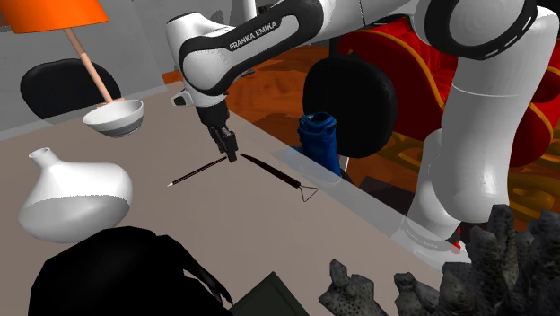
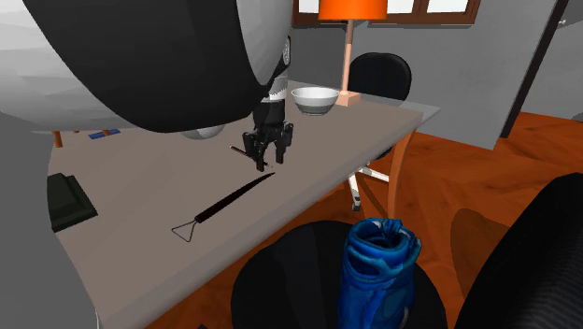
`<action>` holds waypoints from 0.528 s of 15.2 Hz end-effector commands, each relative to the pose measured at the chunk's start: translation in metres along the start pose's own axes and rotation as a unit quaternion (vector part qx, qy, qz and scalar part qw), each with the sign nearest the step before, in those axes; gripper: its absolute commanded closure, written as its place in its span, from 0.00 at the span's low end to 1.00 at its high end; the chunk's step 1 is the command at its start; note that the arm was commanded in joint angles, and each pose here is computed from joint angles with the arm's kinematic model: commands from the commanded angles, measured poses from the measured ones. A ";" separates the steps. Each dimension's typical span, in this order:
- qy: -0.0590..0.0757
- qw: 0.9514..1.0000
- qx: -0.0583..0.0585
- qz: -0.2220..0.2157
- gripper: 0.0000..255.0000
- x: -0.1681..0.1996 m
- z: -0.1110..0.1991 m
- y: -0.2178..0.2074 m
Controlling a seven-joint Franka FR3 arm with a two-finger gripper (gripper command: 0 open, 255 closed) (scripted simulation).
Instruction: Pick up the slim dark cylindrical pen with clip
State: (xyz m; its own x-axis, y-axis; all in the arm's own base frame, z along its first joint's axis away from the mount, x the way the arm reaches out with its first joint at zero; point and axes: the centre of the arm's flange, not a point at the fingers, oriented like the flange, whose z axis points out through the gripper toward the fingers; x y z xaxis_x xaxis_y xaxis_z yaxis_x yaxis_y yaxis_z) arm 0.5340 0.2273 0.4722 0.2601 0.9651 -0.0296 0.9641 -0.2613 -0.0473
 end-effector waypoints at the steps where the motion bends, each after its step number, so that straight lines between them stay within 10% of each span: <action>1: 0.000 1.000 0.000 0.000 1.00 0.000 0.001 0.000; 8: 0.000 1.000 0.000 0.000 1.00 0.000 0.002 -0.001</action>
State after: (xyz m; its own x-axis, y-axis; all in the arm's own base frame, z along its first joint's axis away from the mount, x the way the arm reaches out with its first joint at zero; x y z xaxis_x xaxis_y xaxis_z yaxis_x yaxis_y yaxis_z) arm 0.5344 0.2262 0.4745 0.2618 0.9648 -0.0256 0.9640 -0.2627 -0.0407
